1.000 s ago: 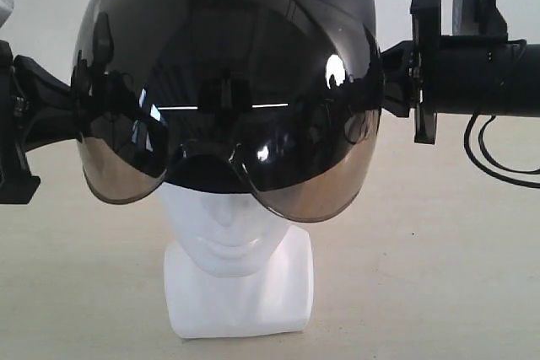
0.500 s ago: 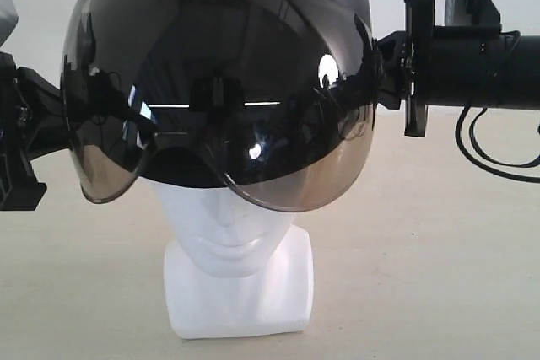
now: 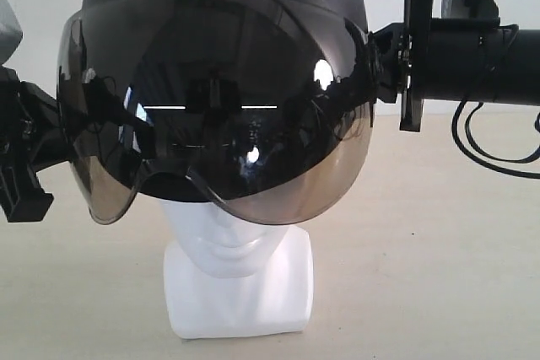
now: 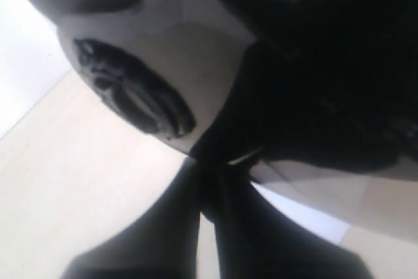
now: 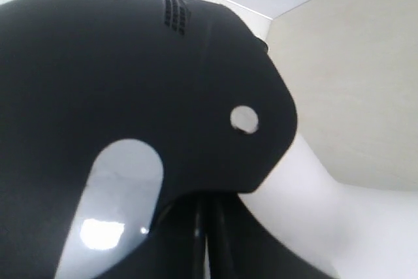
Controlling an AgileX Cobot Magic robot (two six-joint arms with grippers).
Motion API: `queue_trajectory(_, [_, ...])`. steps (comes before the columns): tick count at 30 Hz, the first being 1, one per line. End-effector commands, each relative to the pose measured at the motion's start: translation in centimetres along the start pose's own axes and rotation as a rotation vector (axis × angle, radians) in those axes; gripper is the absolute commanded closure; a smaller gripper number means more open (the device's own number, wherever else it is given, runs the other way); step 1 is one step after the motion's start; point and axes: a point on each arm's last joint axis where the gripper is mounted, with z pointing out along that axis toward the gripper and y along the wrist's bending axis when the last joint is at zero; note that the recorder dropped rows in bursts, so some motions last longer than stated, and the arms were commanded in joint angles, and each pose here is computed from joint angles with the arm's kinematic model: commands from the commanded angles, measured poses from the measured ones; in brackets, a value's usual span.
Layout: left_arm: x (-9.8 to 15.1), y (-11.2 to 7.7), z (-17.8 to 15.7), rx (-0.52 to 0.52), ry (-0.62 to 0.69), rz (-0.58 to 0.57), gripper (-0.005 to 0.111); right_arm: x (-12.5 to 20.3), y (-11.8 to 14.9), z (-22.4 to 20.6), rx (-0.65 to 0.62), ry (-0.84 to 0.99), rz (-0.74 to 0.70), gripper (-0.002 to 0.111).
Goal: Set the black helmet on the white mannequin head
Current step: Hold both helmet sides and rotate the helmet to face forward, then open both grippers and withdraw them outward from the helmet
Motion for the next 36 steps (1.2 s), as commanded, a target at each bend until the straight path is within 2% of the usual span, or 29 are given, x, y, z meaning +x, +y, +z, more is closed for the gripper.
queue_trajectory(1, [0.7,-0.4,0.0,0.024,0.035,0.015,0.102,0.8,1.1,0.2,-0.031,0.083,-0.040,0.108])
queue_trajectory(5, [0.5,-0.4,-0.2,0.019,0.029,0.019,0.102,1.1,0.8,0.2,-0.005,0.111,-0.049,0.108])
queue_trajectory(13, [0.4,-0.8,-0.6,0.038,0.021,0.026,0.102,1.3,-1.4,-0.2,0.236,0.156,-0.084,0.108])
queue_trajectory(15, [0.4,-0.9,-0.6,0.047,0.022,0.026,0.102,1.3,-2.3,-0.5,0.338,0.159,-0.079,0.108])
queue_trajectory(22, [0.5,-0.9,-0.6,0.049,0.038,-0.011,0.102,1.4,-2.4,-0.6,0.347,0.167,-0.069,0.108])
queue_trajectory(24, [1.1,-0.9,-0.6,0.047,0.103,-0.035,0.101,1.2,-3.0,-0.8,0.420,0.144,-0.060,0.108])
queue_trajectory(25, [1.3,-0.8,-0.7,0.039,0.131,-0.052,0.098,1.1,-3.3,-0.9,0.457,0.142,-0.055,0.108])
queue_trajectory(27, [1.8,-0.7,-0.7,0.021,0.180,-0.071,0.081,1.3,-3.7,-1.2,0.509,0.172,-0.067,0.108])
queue_trajectory(28, [1.7,-0.7,-0.7,0.023,0.174,-0.081,0.070,1.4,-3.7,-1.2,0.503,0.180,-0.059,0.108])
queue_trajectory(30, [1.8,-0.9,-0.7,0.046,0.182,-0.097,0.056,1.5,-3.6,-1.2,0.501,0.187,-0.059,0.108])
queue_trajectory(31, [1.9,-1.0,-0.8,0.057,0.190,-0.098,0.054,1.5,-3.7,-1.2,0.506,0.189,-0.063,0.108])
queue_trajectory(33, [1.9,-1.2,-1.0,0.055,0.200,-0.125,0.056,1.3,-3.9,-1.6,0.517,0.179,-0.062,0.108])
queue_trajectory(35, [1.9,-1.0,-1.7,0.002,0.215,-0.128,0.068,1.0,-3.7,-2.1,0.517,0.165,-0.054,0.108])
queue_trajectory(36, [1.8,-0.5,-2.5,-0.096,0.224,-0.146,0.083,0.9,-3.3,-2.5,0.512,0.157,-0.059,0.108])
